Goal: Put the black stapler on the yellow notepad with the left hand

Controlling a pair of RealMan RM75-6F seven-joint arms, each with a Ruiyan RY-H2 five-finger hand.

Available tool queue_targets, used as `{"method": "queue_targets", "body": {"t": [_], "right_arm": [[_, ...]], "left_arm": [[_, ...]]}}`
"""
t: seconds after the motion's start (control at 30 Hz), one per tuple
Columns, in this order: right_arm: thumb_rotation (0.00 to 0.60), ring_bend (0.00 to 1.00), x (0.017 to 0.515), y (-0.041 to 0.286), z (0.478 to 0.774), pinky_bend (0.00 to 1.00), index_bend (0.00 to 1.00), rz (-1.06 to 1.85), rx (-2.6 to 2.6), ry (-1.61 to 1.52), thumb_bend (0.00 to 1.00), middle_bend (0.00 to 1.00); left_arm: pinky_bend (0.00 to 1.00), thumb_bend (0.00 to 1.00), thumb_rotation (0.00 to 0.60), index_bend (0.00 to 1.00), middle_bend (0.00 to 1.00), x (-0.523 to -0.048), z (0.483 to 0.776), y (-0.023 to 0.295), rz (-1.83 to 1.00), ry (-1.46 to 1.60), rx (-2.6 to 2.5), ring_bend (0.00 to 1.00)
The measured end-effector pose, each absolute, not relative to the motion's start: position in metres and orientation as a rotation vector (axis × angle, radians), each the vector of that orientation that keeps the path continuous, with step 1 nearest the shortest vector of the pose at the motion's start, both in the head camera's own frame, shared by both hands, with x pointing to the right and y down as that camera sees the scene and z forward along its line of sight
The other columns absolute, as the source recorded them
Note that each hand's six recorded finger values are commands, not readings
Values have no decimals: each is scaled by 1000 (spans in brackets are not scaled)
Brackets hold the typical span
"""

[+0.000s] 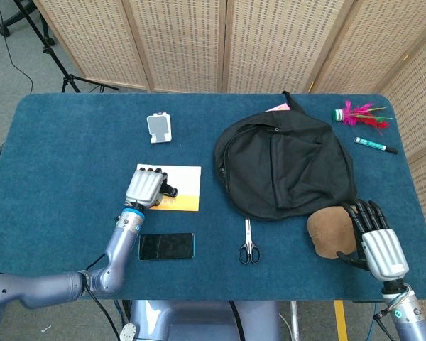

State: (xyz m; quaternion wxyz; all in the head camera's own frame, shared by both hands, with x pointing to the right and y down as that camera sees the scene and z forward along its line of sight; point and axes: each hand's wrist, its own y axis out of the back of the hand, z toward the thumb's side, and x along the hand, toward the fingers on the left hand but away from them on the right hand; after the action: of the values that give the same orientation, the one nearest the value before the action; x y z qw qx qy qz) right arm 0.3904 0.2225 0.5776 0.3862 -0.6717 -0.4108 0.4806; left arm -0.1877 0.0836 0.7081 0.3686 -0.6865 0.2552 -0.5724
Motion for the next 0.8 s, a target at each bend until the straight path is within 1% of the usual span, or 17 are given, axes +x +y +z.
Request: {"method": "queue_targets", "body": {"t": [0.07,0.23,0.4,0.47,0.5,0.53,0.57,0.6,0.63,0.7,0.8], "right_arm": [[600,0,389,223,578,0,0,1221,-1711,-1043,105,0],[600,0,388,224,578,0,0,1217,-1712,-1038,105,0],[600,0,388,224,577,0,0,1213,-1708,-1045,105,0],[600,0,388,224,577,0,0,1211,-1709,-1046,105,0],[600,0,388,224,577,0,0,1210,-1709,-1046,105,0],[600,0,388,224,577,0,0,1210,-1708,-1046,105,0],[600,0,388,224,577,0,0,1210,-1708,-1046,105,0],[600,0,388,224,577,0,0,1209,-1709,-1047,105,0],[600,0,388,224,577,0,0,1207,-1708,-1049,105,0],[600,0,388,223,575,0,0,1200,-1704,-1058,105,0],[600,0,389,223,575,0,0,1196,-1702,-1063,105,0]], "left_arm": [[399,509,600,767,401,-189,709,84,-1477,648,-1753,395],[398,479,600,766,336,-191,712,83,-1493,654,-1754,364],[385,446,600,745,277,-189,712,83,-1478,683,-1773,277],[332,436,600,702,237,-188,713,84,-1472,686,-1776,225],[274,429,600,662,188,-187,713,84,-1472,686,-1776,169],[212,422,600,607,129,-187,714,85,-1470,682,-1775,108],[173,417,600,565,91,-186,714,86,-1471,678,-1776,71],[119,410,600,495,43,-186,715,87,-1471,675,-1775,27],[80,404,600,433,16,-185,715,87,-1470,673,-1773,8],[41,396,600,355,0,-185,715,88,-1468,669,-1774,0],[16,386,600,286,0,-184,715,89,-1466,670,-1775,0]]}}
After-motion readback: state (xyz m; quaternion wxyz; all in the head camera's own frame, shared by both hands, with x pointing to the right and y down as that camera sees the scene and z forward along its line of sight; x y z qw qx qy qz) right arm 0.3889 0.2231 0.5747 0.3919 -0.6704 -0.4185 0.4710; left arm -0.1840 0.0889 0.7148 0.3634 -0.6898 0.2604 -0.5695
